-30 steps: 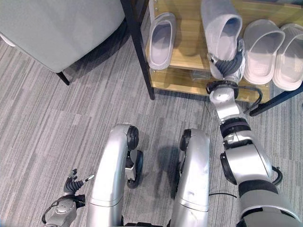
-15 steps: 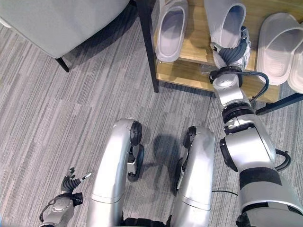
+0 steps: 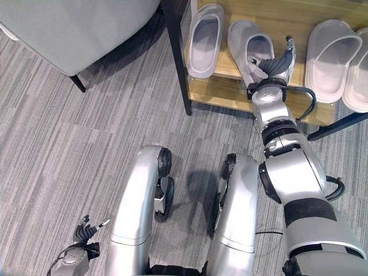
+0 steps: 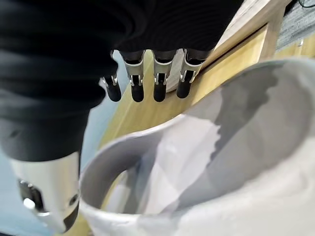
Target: Arrange the slippers neatly on the shoe rack.
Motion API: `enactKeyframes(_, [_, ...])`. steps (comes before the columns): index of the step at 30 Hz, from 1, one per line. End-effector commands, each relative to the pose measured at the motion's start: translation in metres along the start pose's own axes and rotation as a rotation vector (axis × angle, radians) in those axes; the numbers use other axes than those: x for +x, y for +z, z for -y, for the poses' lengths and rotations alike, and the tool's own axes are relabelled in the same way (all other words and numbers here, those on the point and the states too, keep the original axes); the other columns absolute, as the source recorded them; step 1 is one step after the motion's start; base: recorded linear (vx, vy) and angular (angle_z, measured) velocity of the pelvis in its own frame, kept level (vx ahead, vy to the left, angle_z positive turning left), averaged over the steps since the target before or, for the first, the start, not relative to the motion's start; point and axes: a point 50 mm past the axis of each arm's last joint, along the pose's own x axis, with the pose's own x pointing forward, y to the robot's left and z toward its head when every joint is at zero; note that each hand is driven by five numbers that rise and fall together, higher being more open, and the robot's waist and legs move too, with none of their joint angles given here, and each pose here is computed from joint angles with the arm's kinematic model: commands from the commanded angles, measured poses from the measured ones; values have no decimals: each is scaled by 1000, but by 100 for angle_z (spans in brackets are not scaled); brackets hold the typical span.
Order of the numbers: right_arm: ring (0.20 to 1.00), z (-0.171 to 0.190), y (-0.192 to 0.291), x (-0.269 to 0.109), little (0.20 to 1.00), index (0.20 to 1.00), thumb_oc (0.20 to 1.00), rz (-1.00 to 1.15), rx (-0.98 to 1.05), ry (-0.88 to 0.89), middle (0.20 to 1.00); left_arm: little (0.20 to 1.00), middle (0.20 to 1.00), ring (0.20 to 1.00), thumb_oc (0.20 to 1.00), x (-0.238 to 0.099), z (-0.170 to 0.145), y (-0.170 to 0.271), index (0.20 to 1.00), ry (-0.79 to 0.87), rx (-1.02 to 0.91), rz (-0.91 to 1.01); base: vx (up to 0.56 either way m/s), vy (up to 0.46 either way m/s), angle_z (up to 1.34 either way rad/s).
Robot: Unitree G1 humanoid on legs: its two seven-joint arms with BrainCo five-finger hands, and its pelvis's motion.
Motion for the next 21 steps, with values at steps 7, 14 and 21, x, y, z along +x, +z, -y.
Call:
enactKeyframes(7, [1000, -4, 41, -8, 1000, 1000, 1000, 196, 240, -9, 1000, 1000, 1000, 1000, 1000, -9, 0, -25, 1000, -24, 94, -71, 0, 0, 0])
enactKeyframes(14, [1000, 38, 27, -21, 1000, 1000, 1000, 414, 113, -117, 1000, 1000, 1000, 1000, 1000, -7, -2, -22, 1000, -18, 117, -49, 1, -3, -1])
enactKeyframes(21, [1000, 71, 0, -52, 1000, 1000, 1000, 510, 104, -141, 1000, 1000, 1000, 1000, 1000, -9, -1, -22, 1000, -26, 104, -33, -3, -3, -3])
